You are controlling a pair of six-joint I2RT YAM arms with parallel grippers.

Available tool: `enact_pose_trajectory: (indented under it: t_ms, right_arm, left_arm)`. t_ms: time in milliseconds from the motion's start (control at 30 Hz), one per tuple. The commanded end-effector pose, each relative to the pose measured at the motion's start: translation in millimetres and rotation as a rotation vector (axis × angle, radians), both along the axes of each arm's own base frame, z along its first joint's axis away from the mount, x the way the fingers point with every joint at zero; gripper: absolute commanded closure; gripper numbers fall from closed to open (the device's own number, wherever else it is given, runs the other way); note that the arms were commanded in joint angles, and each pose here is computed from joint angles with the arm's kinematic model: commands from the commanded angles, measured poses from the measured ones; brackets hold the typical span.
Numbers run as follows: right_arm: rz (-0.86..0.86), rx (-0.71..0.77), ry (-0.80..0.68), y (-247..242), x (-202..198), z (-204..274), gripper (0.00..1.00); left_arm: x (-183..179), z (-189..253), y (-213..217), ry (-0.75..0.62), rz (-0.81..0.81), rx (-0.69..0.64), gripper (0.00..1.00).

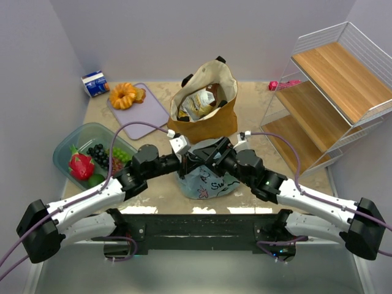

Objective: Place the mixed food into the grocery bags and tie them

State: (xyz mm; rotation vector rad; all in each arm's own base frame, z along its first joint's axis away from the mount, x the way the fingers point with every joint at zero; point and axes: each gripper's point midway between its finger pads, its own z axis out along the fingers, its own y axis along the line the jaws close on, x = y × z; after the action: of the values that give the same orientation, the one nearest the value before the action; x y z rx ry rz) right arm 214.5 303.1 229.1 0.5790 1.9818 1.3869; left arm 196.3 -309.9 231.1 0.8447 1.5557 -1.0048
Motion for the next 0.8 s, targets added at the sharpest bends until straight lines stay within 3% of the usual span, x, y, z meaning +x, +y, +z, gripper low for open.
enact_pose_trajectory:
  t_ms: [0, 267, 367, 567, 600, 633, 700, 767]
  right_arm:
    - [-0.050, 0.032, 0.001, 0.6, 9.1, -4.1, 0.16]
    - [-0.028, 0.050, 0.011, 6.0, 7.5, -12.7, 0.22]
    - [-0.014, 0.037, 0.010, 7.6, 5.6, -16.5, 0.37]
    - [0.001, 0.034, -0.007, 5.4, 2.1, -16.1, 0.76]
    - [0.006, 0.023, -0.015, 4.8, 1.6, -16.7, 0.80]
    - [0.008, 0.009, -0.031, 3.4, 1.4, -15.9, 0.90]
    - [0.006, 0.003, -0.054, 0.3, 0.8, -13.7, 0.99]
    - [-0.004, -0.005, -0.113, -6.3, 1.1, -11.8, 1.00]
  left_arm:
    - [-13.8, 22.5, -8.0, -0.088, -0.017, -0.052, 1.00]
    - [-36.9, -2.3, -16.6, -0.071, -0.004, -0.023, 1.00]
    - [-41.3, -8.6, -18.2, -0.072, 0.005, -0.025, 1.00]
    - [-40.6, -20.5, -20.3, -0.038, 0.026, -0.007, 0.98]
    - [-40.7, -18.2, -20.4, -0.032, 0.029, -0.015, 0.83]
    - [-41.3, -14.4, -20.7, -0.032, 0.026, -0.025, 0.64]
    - [-43.7, -7.8, -19.1, -0.043, 0.017, -0.034, 0.47]
    - [-48.0, 0.0, -16.4, -0.056, -0.001, -0.043, 0.34]
